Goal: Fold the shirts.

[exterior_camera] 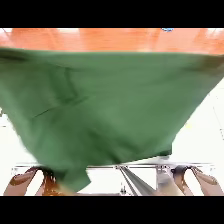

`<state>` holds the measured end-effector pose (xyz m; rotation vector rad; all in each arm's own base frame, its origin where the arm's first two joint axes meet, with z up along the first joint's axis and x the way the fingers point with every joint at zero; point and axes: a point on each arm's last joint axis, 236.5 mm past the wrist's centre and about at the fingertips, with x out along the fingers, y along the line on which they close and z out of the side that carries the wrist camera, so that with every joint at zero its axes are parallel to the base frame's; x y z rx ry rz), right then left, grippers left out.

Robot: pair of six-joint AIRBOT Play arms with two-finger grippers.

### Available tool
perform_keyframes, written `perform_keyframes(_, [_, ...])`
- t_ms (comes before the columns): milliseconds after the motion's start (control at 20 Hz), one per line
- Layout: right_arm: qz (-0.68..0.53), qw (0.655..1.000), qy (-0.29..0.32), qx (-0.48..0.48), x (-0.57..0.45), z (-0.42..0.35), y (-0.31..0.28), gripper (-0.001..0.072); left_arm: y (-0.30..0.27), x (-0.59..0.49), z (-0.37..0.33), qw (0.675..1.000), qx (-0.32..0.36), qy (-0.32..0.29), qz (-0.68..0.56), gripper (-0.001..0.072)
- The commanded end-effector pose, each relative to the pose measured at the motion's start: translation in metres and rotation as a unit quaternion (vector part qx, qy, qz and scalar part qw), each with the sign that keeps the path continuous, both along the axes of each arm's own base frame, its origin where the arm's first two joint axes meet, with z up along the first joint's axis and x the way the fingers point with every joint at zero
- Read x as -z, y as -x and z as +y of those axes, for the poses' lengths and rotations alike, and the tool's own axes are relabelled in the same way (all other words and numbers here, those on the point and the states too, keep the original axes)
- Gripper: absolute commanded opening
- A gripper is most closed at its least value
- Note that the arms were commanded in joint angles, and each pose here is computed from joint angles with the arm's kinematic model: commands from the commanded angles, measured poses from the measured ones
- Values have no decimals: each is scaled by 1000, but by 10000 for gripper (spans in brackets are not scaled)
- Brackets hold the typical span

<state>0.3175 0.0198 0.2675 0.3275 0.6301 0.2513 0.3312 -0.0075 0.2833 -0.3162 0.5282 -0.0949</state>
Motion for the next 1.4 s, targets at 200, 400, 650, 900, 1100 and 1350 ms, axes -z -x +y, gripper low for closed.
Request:
perform_keyframes(200, [86,988,-128,18,151,-44,-146,21,-172,159,-14,986,21,115,117,17])
perform_keyframes(400, [118,976,-180,28,208,-58,-219,21,-232,225,-27,975,27,137,172,17])
perform_keyframes(650, [143,974,-176,16,250,-41,-268,21,-254,276,-38,962,11,167,215,17])
perform_keyframes(900, [178,972,-154,6,269,-37,-263,21,-244,285,-40,955,20,169,242,17])
perform_keyframes(1100, [249,954,-157,-55,275,-32,-218,22,-199,299,-47,933,97,142,317,17])
perform_keyframes(1350, [372,919,-101,-84,313,-35,-156,22,-140,321,-29,889,137,103,425,17])
